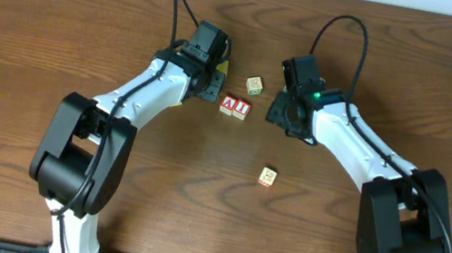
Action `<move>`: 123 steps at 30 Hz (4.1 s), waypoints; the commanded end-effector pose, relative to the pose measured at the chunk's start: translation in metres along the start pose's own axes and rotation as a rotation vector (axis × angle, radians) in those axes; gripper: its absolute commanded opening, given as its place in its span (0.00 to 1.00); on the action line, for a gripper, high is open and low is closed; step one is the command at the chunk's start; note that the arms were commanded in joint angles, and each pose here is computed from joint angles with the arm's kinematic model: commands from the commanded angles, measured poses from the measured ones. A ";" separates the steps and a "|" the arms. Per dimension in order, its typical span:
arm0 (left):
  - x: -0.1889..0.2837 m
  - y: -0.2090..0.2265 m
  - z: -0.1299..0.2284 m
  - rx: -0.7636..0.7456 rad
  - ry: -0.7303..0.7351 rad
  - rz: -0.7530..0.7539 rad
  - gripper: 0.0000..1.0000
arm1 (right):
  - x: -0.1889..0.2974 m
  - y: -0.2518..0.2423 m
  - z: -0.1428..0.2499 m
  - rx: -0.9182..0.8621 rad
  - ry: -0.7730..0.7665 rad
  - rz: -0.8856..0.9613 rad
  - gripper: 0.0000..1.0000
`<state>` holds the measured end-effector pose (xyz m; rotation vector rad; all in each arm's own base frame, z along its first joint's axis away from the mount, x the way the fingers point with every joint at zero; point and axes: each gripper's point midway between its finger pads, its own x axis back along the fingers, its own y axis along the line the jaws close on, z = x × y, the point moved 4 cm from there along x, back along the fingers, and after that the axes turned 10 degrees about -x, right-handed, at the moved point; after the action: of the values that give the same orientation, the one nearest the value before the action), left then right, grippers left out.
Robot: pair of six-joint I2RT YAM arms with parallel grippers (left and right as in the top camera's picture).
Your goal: Spell out Ai2
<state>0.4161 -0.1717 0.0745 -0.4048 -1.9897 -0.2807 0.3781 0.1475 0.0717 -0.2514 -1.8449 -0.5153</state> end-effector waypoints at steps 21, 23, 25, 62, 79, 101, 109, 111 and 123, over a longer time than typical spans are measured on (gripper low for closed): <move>-0.006 -0.023 0.012 0.002 0.055 0.049 0.23 | -0.049 0.010 0.023 -0.066 0.189 -0.027 0.54; -0.006 -0.022 0.013 0.008 0.058 0.042 0.24 | -0.048 0.012 0.027 -0.072 0.205 -0.034 0.54; -0.006 -0.022 0.014 0.009 0.063 0.040 0.23 | -0.048 0.015 0.030 -0.076 0.212 -0.039 0.53; -0.020 -0.019 0.021 0.015 0.092 0.016 0.23 | -0.050 0.025 0.035 -0.039 0.160 -0.031 0.54; -0.020 -0.029 0.022 0.040 0.095 0.071 0.24 | -0.050 0.023 0.033 -0.032 0.148 -0.022 0.56; -0.019 -0.036 0.028 0.025 0.127 0.078 0.29 | -0.050 0.023 0.032 -0.031 0.139 -0.016 0.58; -0.018 -0.036 0.032 0.025 0.148 0.077 0.29 | -0.051 0.022 0.028 -0.011 0.112 -0.008 0.58; -0.018 -0.036 0.033 0.025 0.151 0.077 0.28 | -0.051 0.022 0.028 -0.001 0.109 -0.008 0.58; -0.018 -0.036 0.032 0.025 0.148 0.077 0.28 | -0.051 0.024 0.026 0.006 0.098 -0.016 0.60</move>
<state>0.3857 -0.1949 0.0494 -0.4324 -1.8467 -0.2303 0.3863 0.1892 0.0419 -0.1672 -1.7665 -0.5769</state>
